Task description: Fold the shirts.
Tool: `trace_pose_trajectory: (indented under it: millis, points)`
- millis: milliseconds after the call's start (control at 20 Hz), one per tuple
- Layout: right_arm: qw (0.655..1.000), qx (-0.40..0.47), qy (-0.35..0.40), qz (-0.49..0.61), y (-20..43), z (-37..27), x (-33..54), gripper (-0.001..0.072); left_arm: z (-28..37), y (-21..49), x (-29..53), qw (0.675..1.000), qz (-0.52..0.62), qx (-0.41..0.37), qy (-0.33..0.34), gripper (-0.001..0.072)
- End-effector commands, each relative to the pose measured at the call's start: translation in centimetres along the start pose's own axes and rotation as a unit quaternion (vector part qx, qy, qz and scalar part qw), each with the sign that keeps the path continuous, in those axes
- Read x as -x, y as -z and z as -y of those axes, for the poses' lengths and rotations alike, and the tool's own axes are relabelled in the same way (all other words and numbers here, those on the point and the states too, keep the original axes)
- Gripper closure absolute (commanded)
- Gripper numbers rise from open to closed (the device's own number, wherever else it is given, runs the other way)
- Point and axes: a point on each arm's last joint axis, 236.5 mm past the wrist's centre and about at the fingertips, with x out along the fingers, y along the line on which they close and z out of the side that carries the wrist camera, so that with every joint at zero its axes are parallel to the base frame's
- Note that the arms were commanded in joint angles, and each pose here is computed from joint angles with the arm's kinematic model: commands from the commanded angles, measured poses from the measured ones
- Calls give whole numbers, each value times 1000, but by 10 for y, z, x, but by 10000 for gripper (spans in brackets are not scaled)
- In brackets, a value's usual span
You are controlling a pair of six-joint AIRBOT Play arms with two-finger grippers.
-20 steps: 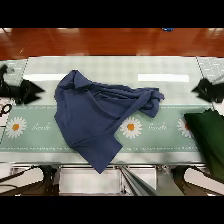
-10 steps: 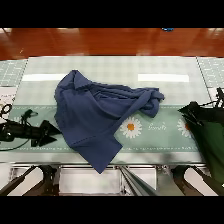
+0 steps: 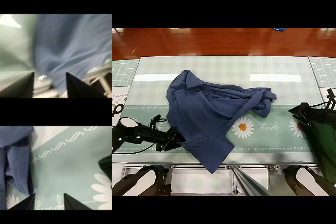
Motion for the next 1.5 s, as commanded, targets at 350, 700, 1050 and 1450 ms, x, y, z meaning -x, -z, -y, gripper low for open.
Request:
trace_pose_trajectory:
  millis: [350,700,1050,1450]
  points:
    - [999,-38,-14,7,-14,6,-18,306,53,-60,16,987,126,-95,42,691]
    - [994,-61,-74,-47,-42,-13,-75,306,66,-66,27,984,135,-108,49,691]
    - [994,-29,-75,-80,-65,-56,-125,304,66,-62,26,985,126,-110,49,690]
    - [993,-48,-80,-66,-84,-60,-135,365,66,-62,26,985,126,-110,49,691]
